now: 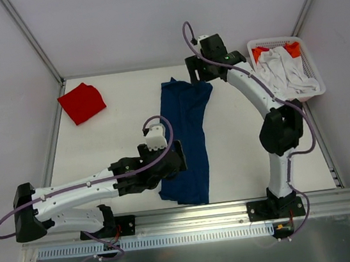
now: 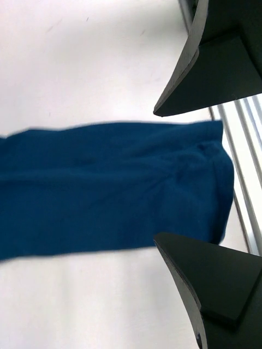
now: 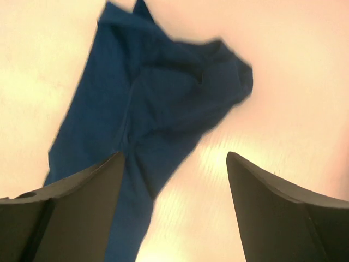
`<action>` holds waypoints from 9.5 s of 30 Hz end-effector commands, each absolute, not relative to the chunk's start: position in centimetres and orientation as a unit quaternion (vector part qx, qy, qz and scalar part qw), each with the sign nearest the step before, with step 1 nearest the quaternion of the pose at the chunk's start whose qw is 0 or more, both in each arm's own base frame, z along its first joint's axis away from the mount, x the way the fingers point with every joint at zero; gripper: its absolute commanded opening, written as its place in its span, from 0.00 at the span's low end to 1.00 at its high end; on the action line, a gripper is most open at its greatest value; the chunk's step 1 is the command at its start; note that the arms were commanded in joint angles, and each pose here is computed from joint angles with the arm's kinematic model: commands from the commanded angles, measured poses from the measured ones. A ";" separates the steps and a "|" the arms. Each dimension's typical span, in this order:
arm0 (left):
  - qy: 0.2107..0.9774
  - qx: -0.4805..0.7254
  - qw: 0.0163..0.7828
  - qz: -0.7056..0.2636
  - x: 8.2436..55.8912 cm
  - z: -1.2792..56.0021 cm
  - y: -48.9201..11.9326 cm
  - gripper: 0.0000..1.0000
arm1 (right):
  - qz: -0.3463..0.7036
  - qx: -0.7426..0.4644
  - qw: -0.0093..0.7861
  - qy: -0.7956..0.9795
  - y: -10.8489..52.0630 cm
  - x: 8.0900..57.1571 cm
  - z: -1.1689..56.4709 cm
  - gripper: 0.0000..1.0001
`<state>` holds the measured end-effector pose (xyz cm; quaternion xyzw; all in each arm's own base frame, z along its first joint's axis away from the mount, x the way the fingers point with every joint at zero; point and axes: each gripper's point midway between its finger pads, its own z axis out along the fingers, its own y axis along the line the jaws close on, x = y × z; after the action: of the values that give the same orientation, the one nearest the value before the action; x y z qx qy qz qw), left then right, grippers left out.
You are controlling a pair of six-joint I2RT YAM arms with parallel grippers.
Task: Fold and stack the t-shirts
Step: Rotate the tshirt 90 degrees, then grab the bottom of the folded rectangular tshirt with both arms, then fold the folded rectangular tshirt in 1/3 of the way
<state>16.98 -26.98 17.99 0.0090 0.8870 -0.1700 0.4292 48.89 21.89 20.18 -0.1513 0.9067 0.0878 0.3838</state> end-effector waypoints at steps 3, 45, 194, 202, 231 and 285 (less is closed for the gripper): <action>0.902 -0.032 0.411 -0.125 17.8 15.2 -21.5 0.89 | 0.060 -0.145 0.373 0.914 21.3 42.5 20.1 0.79; 0.943 -0.141 0.271 -0.133 13.5 1.1 -18.7 0.84 | 0.028 -0.132 0.353 0.926 22.8 13.0 10.0 0.83; 0.896 -0.048 0.400 -0.185 35.4 12.9 -24.6 0.00 | 0.252 -0.041 0.321 0.912 25.2 34.0 10.8 0.00; 0.902 -0.044 0.384 -0.190 39.4 11.5 -25.4 0.00 | 0.256 -0.030 0.310 0.915 25.4 37.1 10.0 0.00; 0.918 -0.045 0.341 -0.197 43.2 7.7 -24.9 0.99 | 0.256 -0.011 0.295 0.921 24.8 40.0 8.8 0.56; 0.936 -0.089 0.301 -0.157 26.2 5.7 -18.8 0.99 | 0.036 -0.229 0.312 0.921 27.2 32.3 10.6 0.52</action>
<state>26.03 -19.13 5.39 -0.0767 0.9404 -0.1600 0.2901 30.84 25.97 7.99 -0.2154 0.9350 0.0438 0.2781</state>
